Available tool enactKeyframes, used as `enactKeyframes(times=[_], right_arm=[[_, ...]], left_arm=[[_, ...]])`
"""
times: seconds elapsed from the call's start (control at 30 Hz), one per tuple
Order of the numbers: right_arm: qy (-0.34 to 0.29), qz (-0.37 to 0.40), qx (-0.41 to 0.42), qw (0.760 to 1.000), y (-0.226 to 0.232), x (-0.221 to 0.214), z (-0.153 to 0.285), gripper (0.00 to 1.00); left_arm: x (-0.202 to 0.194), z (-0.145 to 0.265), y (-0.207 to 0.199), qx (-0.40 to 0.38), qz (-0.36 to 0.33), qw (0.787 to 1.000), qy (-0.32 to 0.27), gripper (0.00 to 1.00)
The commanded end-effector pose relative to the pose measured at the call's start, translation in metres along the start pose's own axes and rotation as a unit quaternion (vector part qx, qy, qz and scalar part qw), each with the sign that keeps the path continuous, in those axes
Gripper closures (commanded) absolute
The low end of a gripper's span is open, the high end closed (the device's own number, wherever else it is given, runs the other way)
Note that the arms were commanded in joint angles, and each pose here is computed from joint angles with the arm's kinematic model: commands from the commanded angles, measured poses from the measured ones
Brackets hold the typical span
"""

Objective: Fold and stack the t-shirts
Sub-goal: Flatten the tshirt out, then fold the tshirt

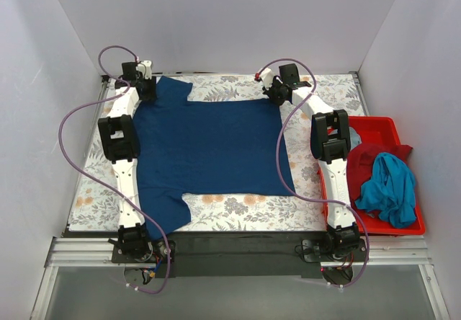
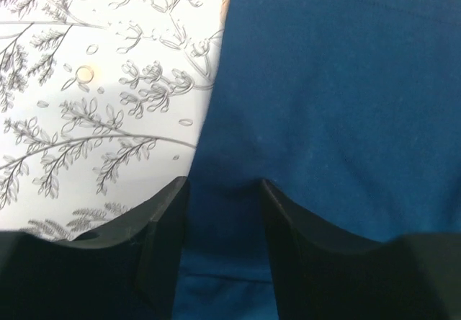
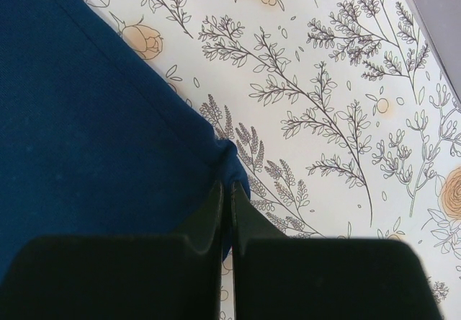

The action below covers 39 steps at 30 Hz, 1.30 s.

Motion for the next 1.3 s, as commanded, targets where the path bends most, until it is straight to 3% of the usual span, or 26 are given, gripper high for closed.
enactKeyframes(times=[0.0,0.17,0.33,0.47,0.63,0.93,1.27], right_arm=[[-0.001,0.01,0.0,1.0,0.003,0.011,0.012,0.99],[0.002,0.01,0.002,1.0,0.004,0.008,0.011,0.99],[-0.002,0.016,0.004,1.0,0.006,0.013,0.012,0.99],[-0.014,0.024,-0.001,1.0,0.003,0.024,0.02,0.99],[-0.034,0.029,-0.003,0.999,0.003,0.041,0.034,0.99],[-0.056,0.047,0.005,0.997,0.008,0.058,0.06,0.99],[-0.055,0.058,0.018,0.997,0.018,0.055,0.079,0.99]], left_arm=[[-0.012,-0.008,-0.01,-0.007,-0.01,1.0,0.027,0.58],[-0.011,-0.012,-0.013,-0.014,-0.011,1.0,0.02,0.72],[0.017,-0.014,-0.003,0.002,-0.019,0.999,-0.033,1.0],[0.049,-0.002,0.001,0.004,-0.024,0.996,-0.082,1.0],[0.092,0.04,0.009,0.011,-0.03,0.989,-0.147,1.0],[0.087,0.094,0.046,-0.024,0.012,0.981,-0.192,1.0],[0.077,0.133,0.023,-0.081,-0.015,0.973,-0.213,1.0]])
Point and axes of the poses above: each gripper's point midway between its finger pads, its own z axis back along the fingers, its own y axis along the line the jaws close on, x = y × z, the point moved 1 cm from there along z, back along the fingers, and after that the axes turned 15 degrees about -z, right-handed, at the moved point
